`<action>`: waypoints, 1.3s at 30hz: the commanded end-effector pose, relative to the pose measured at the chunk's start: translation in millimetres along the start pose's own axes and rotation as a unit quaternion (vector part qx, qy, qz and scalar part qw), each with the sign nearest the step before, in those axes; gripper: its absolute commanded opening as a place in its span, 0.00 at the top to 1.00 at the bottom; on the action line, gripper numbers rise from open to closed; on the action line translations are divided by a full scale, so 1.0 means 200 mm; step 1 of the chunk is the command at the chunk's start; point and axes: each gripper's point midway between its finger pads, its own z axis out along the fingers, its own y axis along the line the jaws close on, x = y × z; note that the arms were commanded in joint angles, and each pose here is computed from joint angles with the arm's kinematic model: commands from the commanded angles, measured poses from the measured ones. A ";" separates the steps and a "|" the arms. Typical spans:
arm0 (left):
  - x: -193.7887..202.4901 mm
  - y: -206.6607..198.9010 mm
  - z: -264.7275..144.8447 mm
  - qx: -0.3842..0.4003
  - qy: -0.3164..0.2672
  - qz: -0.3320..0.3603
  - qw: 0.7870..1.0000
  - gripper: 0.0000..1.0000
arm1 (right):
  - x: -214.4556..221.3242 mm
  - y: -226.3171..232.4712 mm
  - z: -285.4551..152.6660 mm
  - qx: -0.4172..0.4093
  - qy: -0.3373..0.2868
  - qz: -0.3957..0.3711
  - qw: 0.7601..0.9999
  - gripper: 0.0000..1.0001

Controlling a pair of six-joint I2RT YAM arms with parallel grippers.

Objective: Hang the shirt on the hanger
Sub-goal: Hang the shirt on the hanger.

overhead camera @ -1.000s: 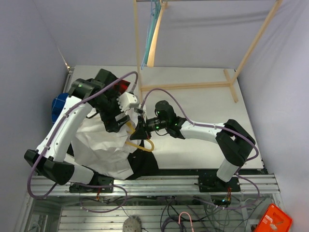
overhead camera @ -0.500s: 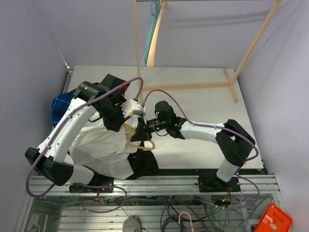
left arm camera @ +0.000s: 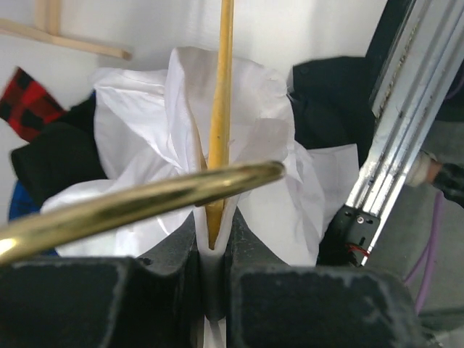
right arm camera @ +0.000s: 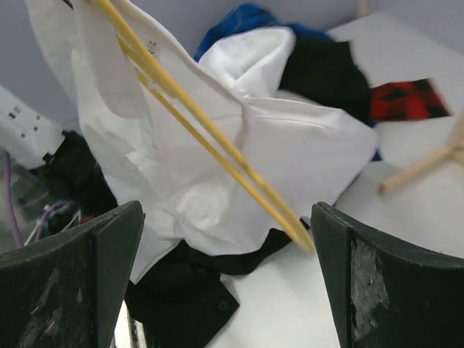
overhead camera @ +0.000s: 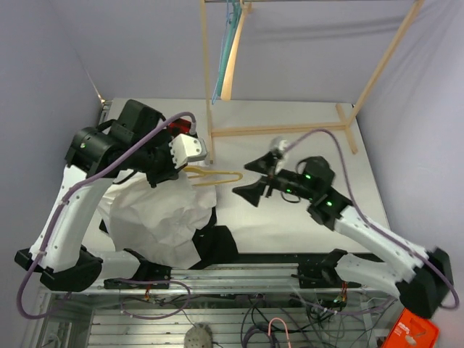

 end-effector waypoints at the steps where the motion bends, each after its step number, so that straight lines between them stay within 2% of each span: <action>1: -0.12 0.00 -0.12 -0.025 -0.058 0.032 0.998 0.93 | -0.03 -0.14 -0.27 0.148 -0.054 0.031 0.987 0.00; 6: -0.26 -0.01 -0.16 -0.006 -0.106 0.024 0.994 0.93 | 0.13 -0.16 -0.40 0.198 -0.069 0.101 0.973 0.02; 11: -0.42 -0.04 -0.21 0.027 -0.160 0.008 0.987 0.93 | 0.15 -0.16 -0.37 0.184 -0.104 0.134 0.968 0.15; 15: -0.42 -0.05 -0.21 0.030 -0.161 0.009 0.986 0.93 | 0.11 -0.19 -0.27 0.167 -0.102 0.124 0.973 0.25; 20: -0.40 -0.04 -0.21 0.020 -0.153 0.013 0.988 0.93 | 0.01 -0.17 -0.18 0.128 -0.130 0.127 0.975 0.26; 26: -0.40 0.01 -0.20 0.002 -0.144 0.012 0.989 0.93 | -0.09 -0.11 -0.17 0.089 -0.170 0.155 0.969 0.30; 32: -0.41 0.02 -0.18 0.002 -0.147 0.014 0.989 0.93 | -0.06 -0.06 -0.15 0.058 -0.168 0.179 0.968 0.45; 39: -0.48 0.08 -0.21 -0.025 -0.173 0.010 0.985 0.93 | -0.01 -0.05 -0.14 0.047 -0.169 0.198 0.964 0.49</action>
